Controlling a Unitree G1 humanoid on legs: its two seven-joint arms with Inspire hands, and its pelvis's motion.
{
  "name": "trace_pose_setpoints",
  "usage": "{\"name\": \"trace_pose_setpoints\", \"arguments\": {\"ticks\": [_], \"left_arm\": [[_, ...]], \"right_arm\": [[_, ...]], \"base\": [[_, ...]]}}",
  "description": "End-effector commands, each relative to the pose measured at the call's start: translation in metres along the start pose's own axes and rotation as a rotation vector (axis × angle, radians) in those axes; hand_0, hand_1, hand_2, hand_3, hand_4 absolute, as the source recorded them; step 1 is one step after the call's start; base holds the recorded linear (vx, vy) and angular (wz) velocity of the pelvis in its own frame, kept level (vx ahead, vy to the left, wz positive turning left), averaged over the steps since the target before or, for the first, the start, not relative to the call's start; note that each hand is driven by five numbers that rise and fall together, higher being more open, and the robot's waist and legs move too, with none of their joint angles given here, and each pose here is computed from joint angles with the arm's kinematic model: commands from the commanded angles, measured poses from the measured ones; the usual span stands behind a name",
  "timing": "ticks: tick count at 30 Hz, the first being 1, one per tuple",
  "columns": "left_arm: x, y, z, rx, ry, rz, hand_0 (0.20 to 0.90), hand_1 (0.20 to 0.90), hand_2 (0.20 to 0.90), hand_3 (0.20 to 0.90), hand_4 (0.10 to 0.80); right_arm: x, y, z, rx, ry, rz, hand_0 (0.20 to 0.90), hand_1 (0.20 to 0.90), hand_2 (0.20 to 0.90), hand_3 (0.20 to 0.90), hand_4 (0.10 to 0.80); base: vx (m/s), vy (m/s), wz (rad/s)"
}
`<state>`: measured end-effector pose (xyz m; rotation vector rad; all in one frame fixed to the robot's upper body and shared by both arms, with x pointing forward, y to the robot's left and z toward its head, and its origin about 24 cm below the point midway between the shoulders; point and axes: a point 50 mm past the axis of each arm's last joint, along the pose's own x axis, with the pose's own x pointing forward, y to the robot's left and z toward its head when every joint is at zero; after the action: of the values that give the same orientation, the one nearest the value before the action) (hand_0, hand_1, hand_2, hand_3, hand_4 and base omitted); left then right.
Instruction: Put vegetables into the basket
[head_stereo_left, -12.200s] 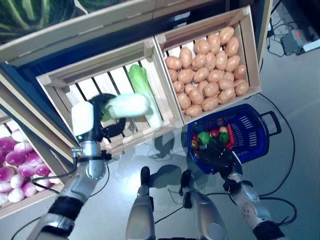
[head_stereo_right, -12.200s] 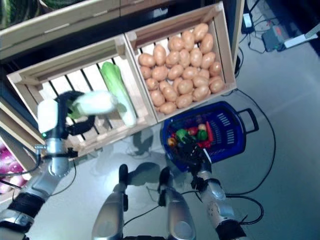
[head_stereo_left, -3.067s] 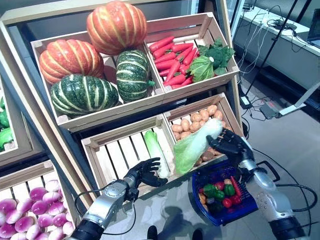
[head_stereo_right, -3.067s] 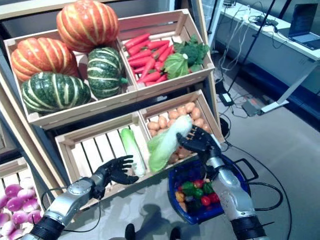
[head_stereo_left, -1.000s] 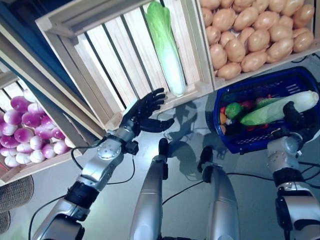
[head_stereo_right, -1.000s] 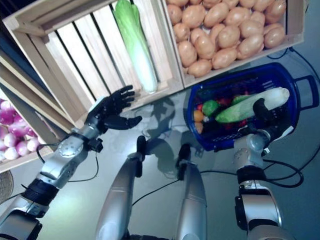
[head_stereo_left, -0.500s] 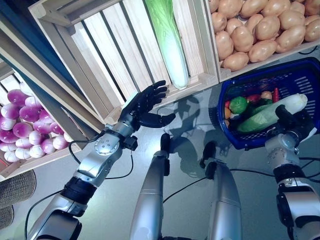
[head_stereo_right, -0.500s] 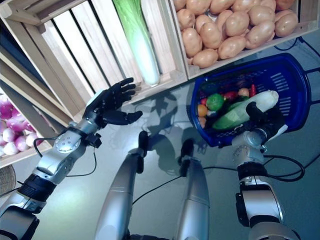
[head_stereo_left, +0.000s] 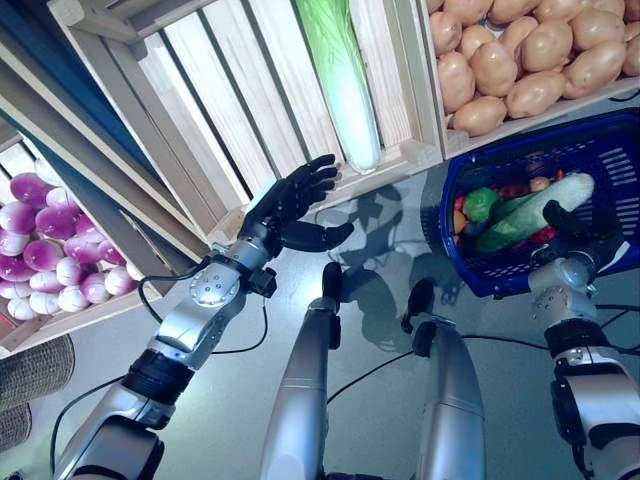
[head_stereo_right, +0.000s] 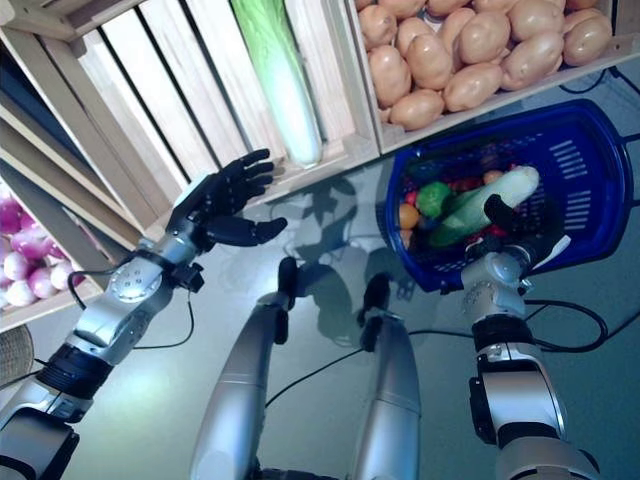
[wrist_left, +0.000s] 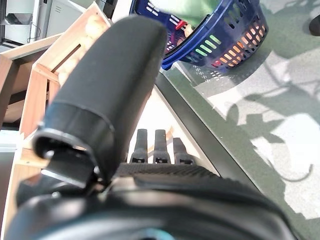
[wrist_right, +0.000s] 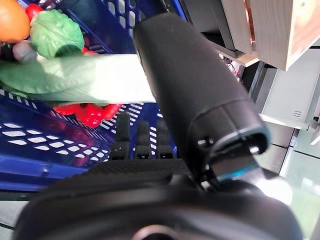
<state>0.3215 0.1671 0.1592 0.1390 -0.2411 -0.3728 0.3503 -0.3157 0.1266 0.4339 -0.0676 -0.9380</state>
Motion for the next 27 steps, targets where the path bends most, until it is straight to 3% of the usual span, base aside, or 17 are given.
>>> {"name": "trace_pose_setpoints", "arguments": {"ticks": [1,10,17,27], "left_arm": [[-0.001,-0.014,0.037,0.015,-0.244,-0.074,0.900,0.900,0.900,0.900,0.800],[-0.010,-0.014,0.062,0.039,-0.415,-0.102,0.900,0.900,0.900,0.900,0.800],[-0.020,0.000,0.075,0.328,-0.477,0.029,0.900,0.900,0.900,0.900,0.800],[-0.041,0.059,0.095,0.857,-0.400,0.374,0.900,0.900,0.900,0.900,0.800]], "right_arm": [[0.009,-0.003,0.052,0.113,-0.217,-0.018,0.900,0.900,0.900,0.900,0.800],[0.005,-0.014,0.042,0.091,-0.264,-0.037,0.900,0.900,0.900,0.900,0.800],[-0.013,-0.008,0.021,0.153,-0.235,0.103,0.900,0.900,0.900,0.900,0.800],[-0.060,-0.022,-0.024,0.075,-0.144,0.370,0.900,0.900,0.900,0.900,0.800]], "base": [[0.000,0.000,0.00],[0.014,0.023,0.00],[0.034,0.052,-0.07],[0.021,0.075,-0.05]]}}
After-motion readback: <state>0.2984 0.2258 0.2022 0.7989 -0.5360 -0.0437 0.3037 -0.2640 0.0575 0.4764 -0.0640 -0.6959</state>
